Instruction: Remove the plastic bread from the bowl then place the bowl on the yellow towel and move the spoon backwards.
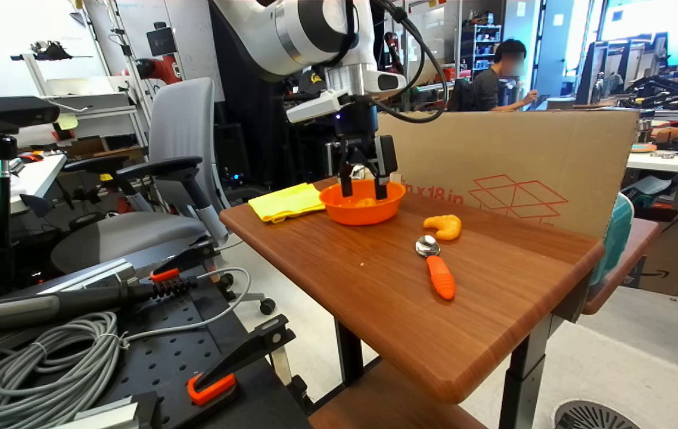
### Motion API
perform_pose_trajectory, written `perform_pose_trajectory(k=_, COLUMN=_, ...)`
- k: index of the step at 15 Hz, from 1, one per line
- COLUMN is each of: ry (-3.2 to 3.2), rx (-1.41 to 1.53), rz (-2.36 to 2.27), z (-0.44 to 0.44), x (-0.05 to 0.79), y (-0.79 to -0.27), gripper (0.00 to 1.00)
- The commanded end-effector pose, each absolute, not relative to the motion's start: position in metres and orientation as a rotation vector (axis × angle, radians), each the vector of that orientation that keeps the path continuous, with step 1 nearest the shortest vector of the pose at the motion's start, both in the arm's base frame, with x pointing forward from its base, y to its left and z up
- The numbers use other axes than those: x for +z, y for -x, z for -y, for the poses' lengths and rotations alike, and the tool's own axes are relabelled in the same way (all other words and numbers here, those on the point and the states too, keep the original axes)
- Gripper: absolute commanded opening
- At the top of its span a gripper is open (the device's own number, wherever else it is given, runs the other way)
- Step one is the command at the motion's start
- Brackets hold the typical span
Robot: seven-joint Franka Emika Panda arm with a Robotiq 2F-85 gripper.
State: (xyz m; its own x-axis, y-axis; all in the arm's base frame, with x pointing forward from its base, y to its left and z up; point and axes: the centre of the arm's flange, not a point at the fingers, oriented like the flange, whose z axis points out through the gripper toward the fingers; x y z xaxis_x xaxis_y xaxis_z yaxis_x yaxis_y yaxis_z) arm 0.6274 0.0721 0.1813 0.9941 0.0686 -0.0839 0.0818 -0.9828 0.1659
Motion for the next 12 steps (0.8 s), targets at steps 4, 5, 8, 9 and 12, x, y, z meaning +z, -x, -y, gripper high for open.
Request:
perform_pose_trajectory(k=4, ry=-2.932, rx=-0.131, rz=-0.137, z=-0.0747, x=0.1677, y=-0.6478, gripper=0.72)
perform_pose_trajectory(k=5, ry=-2.931, rx=-0.133, rz=-0.137, z=-0.0744, x=0.1666, y=-0.6490, gripper=0.68)
perform_pose_trajectory(k=8, ry=-2.930, rx=-0.138, rz=-0.142, z=-0.0740, x=0.1643, y=-0.6513, gripper=0.53)
perform_pose_trajectory(k=9, ry=-2.929, rx=-0.140, rz=-0.143, z=-0.0737, x=0.1636, y=-0.6517, gripper=0.43)
perform_pose_trajectory(k=12, ry=-2.928, rx=-0.144, rz=-0.146, z=-0.0737, x=0.1650, y=-0.6535, gripper=0.23)
